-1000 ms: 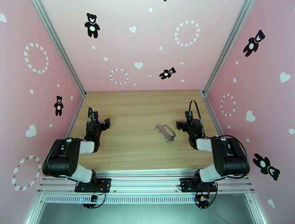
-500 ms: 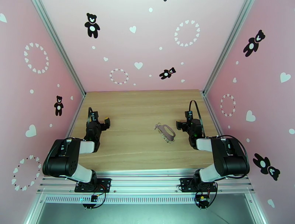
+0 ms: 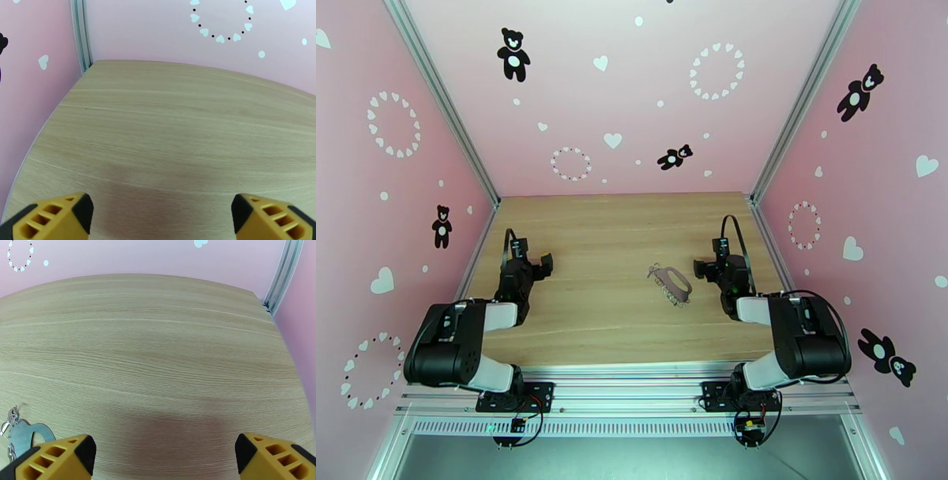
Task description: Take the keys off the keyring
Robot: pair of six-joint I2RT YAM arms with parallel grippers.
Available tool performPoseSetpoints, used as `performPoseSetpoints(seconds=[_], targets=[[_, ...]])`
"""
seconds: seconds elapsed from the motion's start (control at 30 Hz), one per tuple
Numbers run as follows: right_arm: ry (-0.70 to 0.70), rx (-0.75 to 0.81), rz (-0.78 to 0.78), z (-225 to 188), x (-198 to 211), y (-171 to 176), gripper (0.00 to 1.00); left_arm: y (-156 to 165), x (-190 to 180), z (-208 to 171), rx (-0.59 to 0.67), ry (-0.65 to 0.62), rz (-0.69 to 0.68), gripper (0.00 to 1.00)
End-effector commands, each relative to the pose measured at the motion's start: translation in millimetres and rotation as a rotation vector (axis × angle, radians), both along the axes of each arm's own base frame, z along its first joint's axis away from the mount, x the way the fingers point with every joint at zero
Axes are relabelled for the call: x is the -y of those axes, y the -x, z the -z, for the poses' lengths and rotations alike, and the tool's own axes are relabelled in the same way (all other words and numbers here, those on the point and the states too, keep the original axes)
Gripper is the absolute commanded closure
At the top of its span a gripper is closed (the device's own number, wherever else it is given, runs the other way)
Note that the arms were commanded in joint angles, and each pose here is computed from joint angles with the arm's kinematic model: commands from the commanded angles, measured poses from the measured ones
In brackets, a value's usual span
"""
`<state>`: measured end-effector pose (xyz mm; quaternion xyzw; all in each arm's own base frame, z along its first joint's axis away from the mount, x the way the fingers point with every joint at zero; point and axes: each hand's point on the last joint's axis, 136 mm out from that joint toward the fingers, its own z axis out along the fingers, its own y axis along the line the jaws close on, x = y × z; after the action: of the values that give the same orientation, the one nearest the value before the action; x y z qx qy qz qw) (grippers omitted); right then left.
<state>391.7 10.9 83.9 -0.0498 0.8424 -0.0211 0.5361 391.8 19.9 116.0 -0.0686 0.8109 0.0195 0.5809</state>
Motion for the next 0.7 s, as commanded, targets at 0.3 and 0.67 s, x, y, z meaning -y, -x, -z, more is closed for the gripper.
performPoseSetpoints(seconds=[0.3,0.67], targets=[[-0.179,0.059,0.165,-81,17,24,0.01,34,27,-94,0.062,0.231,0.089,0.01],[-0.476,-0.234,0.265,-69,0,56,0.01,27,66,-80,-0.186,0.549,0.024,0.02]])
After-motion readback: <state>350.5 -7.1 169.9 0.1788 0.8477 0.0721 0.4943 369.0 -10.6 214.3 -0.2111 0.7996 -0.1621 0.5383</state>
